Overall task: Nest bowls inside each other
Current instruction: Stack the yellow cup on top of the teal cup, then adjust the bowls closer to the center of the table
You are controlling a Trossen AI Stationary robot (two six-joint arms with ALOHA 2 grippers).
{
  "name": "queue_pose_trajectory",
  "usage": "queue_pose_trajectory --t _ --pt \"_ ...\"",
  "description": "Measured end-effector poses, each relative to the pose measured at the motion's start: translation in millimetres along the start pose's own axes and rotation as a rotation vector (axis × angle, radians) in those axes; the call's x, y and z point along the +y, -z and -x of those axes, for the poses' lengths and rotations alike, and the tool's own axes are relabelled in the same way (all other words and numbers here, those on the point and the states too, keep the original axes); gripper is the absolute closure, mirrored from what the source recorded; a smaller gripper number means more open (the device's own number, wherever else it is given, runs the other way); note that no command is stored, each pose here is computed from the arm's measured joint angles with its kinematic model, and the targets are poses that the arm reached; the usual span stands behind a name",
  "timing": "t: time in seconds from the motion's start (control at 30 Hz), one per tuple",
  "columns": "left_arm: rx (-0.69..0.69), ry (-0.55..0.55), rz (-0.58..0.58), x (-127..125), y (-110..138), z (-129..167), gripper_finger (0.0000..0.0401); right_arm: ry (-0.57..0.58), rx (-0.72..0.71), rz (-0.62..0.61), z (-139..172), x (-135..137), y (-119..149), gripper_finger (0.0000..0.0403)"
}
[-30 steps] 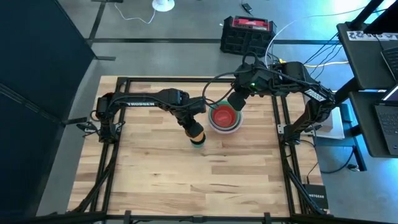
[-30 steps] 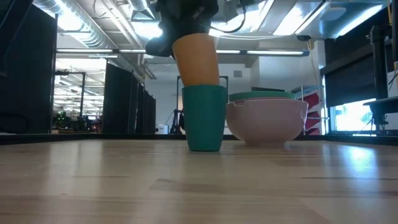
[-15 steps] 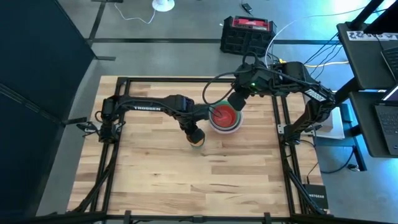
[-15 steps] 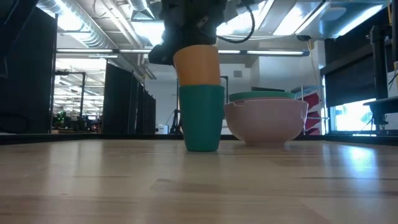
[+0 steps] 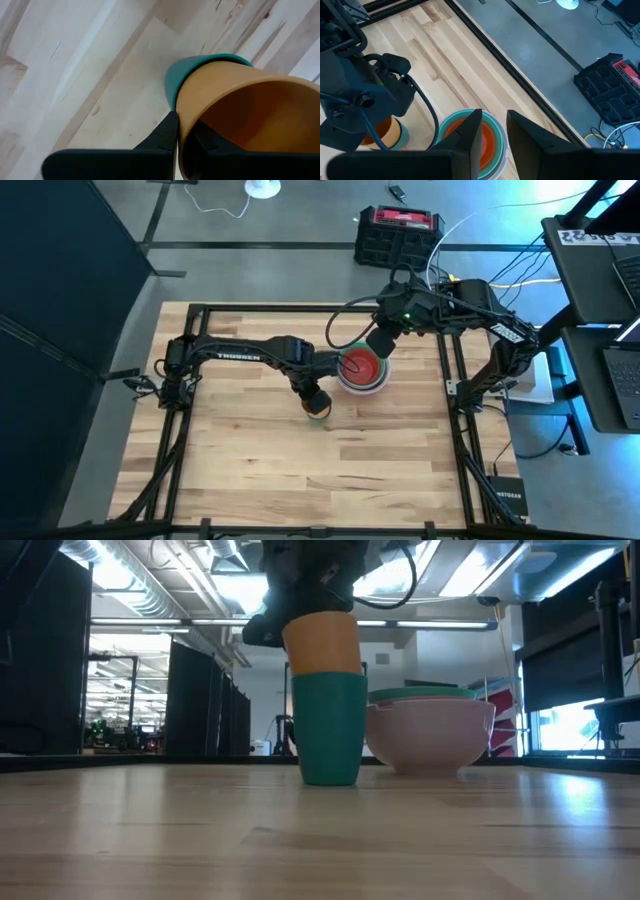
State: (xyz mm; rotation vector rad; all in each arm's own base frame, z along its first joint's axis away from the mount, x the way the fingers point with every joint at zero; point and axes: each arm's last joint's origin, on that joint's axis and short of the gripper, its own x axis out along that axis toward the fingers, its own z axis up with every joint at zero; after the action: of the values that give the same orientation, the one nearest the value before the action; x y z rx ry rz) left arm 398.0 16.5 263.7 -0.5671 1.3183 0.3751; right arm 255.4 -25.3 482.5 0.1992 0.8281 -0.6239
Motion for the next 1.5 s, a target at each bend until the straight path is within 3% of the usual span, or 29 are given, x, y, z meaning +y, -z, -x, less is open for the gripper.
queue_pose_trajectory --t 0.97,1.5 --pt "-0.015 0.028 -0.057 -1.8 -1.9 0.3 0.0401 -0.007 0.003 0.003 0.0 0.2 0.1 0.0329" --pt "-0.026 0.036 -0.062 -2.5 -2.9 0.5 0.0322 -0.014 0.006 0.004 0.0 0.4 0.1 0.0329"
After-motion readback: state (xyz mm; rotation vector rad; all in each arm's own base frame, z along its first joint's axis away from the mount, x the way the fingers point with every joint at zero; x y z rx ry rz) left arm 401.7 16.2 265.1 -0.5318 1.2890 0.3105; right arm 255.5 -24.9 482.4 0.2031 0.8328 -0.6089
